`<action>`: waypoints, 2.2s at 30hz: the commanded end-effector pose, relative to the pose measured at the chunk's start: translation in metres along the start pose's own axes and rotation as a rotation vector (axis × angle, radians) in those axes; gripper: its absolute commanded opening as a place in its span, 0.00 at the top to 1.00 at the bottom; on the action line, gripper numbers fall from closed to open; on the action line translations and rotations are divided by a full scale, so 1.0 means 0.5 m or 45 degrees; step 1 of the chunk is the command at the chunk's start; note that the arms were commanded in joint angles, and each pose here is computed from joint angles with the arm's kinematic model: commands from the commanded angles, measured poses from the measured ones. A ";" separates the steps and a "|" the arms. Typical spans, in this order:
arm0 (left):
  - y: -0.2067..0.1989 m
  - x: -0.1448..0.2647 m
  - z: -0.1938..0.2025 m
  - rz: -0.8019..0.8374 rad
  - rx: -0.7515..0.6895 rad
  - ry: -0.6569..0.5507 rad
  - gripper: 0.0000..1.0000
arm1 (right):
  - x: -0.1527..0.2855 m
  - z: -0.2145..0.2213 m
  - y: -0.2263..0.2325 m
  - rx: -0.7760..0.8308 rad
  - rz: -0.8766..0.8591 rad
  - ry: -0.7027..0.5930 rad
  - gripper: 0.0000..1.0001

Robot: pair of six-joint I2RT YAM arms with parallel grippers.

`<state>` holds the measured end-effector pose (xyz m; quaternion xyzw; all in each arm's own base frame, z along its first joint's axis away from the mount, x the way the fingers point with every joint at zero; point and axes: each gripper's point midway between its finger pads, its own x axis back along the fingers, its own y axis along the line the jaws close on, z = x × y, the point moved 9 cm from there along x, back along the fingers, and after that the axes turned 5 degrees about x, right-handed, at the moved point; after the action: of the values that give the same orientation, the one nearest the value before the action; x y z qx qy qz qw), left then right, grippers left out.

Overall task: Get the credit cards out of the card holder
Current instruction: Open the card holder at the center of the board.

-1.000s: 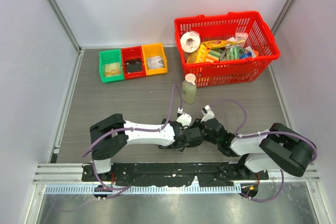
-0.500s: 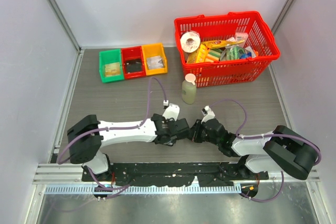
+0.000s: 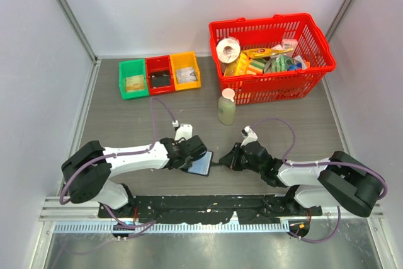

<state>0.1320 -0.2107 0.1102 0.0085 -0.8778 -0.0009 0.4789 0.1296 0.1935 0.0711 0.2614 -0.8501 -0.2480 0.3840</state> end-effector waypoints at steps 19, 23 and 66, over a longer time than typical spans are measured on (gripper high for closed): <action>-0.017 -0.034 0.015 0.375 0.398 0.034 0.96 | 0.023 -0.131 0.100 0.264 0.111 -0.029 0.52; -0.022 -0.034 0.013 0.400 0.422 0.024 0.96 | 0.019 -0.143 0.131 0.247 0.023 -0.028 0.50; -0.039 0.062 -0.046 0.612 0.377 -0.017 0.82 | -0.060 -0.048 0.055 0.225 0.093 0.213 0.66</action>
<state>0.1361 -0.2334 0.1784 -0.1466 -0.8448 0.2663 0.4403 0.1597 0.2305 0.0858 0.2923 -0.8422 -0.1604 0.4237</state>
